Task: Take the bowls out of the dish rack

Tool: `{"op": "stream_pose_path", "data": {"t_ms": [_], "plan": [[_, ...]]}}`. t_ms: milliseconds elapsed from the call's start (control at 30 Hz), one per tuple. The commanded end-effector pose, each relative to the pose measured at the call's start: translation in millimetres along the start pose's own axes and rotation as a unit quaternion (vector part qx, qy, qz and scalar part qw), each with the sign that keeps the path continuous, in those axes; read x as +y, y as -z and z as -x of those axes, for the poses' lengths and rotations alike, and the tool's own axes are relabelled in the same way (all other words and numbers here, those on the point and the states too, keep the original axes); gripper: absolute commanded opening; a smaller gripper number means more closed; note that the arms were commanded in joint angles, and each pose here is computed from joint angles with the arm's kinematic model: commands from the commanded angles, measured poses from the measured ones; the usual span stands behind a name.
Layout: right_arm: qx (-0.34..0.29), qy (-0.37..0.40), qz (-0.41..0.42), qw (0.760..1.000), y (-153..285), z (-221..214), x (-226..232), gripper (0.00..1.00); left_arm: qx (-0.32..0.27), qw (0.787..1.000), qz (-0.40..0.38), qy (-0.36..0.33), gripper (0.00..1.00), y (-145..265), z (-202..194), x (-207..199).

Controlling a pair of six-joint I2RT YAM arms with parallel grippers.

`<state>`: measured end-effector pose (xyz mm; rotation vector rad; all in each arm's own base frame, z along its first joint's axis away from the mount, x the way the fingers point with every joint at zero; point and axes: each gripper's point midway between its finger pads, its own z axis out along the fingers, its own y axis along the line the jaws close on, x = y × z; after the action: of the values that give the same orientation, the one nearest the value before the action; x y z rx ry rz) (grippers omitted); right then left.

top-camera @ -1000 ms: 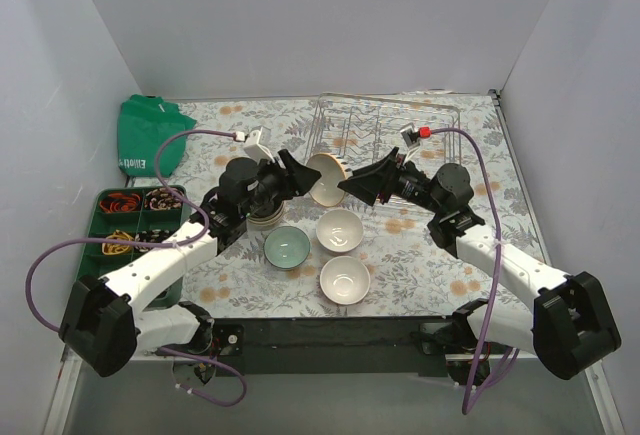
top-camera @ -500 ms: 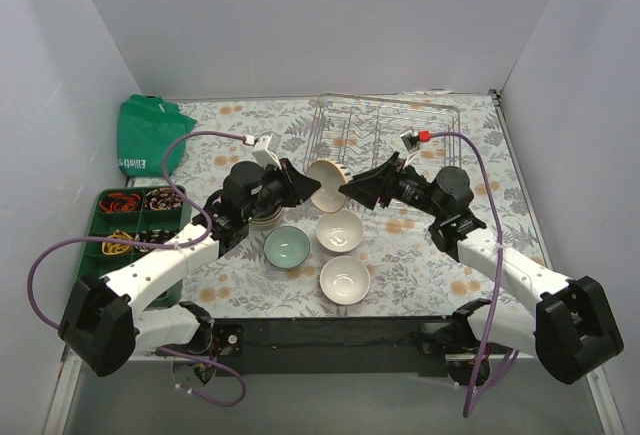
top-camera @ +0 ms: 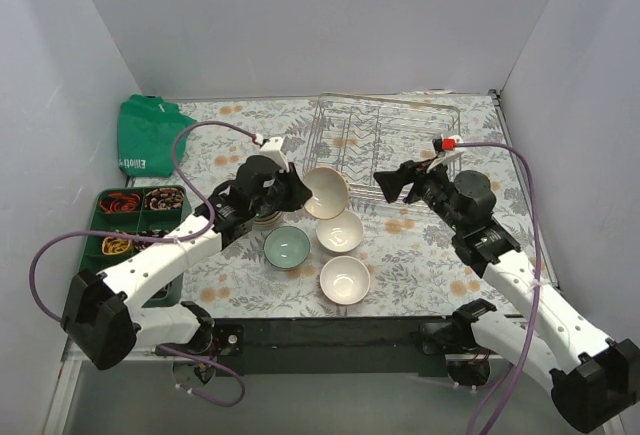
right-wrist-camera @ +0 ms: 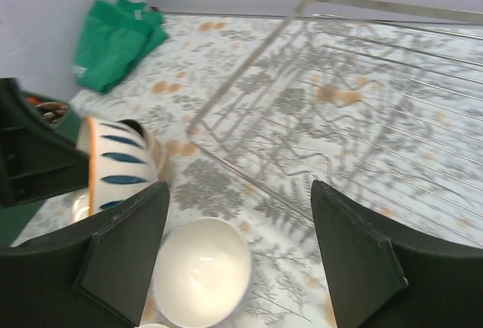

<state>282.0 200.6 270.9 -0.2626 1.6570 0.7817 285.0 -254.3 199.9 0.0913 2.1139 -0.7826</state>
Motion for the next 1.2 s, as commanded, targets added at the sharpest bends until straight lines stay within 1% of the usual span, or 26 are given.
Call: {"op": "stream_pose_path", "data": {"t_ms": [0, 67, 100, 133, 167, 200, 233, 300, 367, 400, 433, 467, 567, 667, 700, 767, 967, 1133, 1167], "plan": [[-0.029, 0.056, -0.137, 0.989, 24, 23, -45, 0.85, -0.003, 0.998, -0.010, -0.059, 0.00, -2, 11, -41], [-0.047, 0.071, -0.174, 0.981, 38, 35, -55, 0.86, 0.017, 0.996, -0.013, -0.082, 0.00, -6, -3, -56], [-0.059, 0.074, -0.202, 0.975, 45, 41, -63, 0.86, 0.035, 0.995, -0.010, -0.096, 0.00, -14, -14, -58], [-0.067, 0.078, -0.215, 0.971, 51, 45, -66, 0.87, 0.039, 0.994, -0.013, -0.102, 0.00, -16, -13, -68], [-0.086, 0.079, -0.223, 0.968, 60, 55, -66, 0.88, 0.052, 0.992, -0.021, -0.114, 0.00, -19, -23, -78], [-0.099, 0.081, -0.243, 0.962, 68, 60, -71, 0.89, 0.071, 0.989, -0.016, -0.126, 0.00, -28, -36, -78], [-0.105, 0.084, -0.250, 0.959, 73, 62, -73, 0.90, 0.073, 0.988, -0.022, -0.132, 0.00, -30, -35, -88], [-0.135, 0.084, -0.272, 0.949, 91, 74, -77, 0.91, 0.089, 0.984, -0.027, -0.149, 0.00, -36, -49, -99], [-0.157, 0.086, -0.283, 0.942, 106, 79, -78, 0.91, 0.110, 0.979, -0.028, -0.172, 0.00, -45, -67, -110], [-0.167, 0.085, -0.293, 0.937, 113, 82, -80, 0.91, 0.112, 0.977, -0.025, -0.178, 0.00, -48, -70, -112], [-0.170, 0.086, -0.299, 0.935, 118, 81, -82, 0.91, 0.130, 0.973, -0.016, -0.192, 0.00, -56, -84, -109], [-0.186, 0.087, -0.299, 0.932, 127, 87, -80, 0.91, 0.131, 0.971, -0.024, -0.197, 0.00, -56, -86, -120], [-0.206, 0.086, -0.303, 0.926, 143, 93, -78, 0.91, 0.150, 0.963, -0.009, -0.222, 0.00, -68, -104, -123], [-0.202, 0.091, -0.309, 0.925, 153, 91, -79, 0.91, 0.168, 0.955, 0.007, -0.245, 0.00, -80, -123, -119], [-0.201, 0.094, -0.312, 0.924, 156, 92, -79, 0.91, 0.166, 0.955, 0.007, -0.248, 0.00, -83, -122, -123], [-0.199, 0.096, -0.315, 0.923, 160, 90, -80, 0.91, 0.177, 0.949, 0.020, -0.258, 0.00, -91, -132, -116], [-0.200, 0.105, -0.318, 0.921, 169, 90, -79, 0.91, 0.191, 0.945, 0.029, -0.264, 0.00, -107, -148, -112], [-0.204, 0.110, -0.322, 0.918, 176, 93, -79, 0.91, 0.206, 0.940, 0.037, -0.268, 0.05, -118, -162, -106], [-0.202, 0.112, -0.322, 0.918, 176, 92, -79, 0.91, 0.207, 0.941, 0.039, -0.267, 0.07, -119, -163, -104]]}}
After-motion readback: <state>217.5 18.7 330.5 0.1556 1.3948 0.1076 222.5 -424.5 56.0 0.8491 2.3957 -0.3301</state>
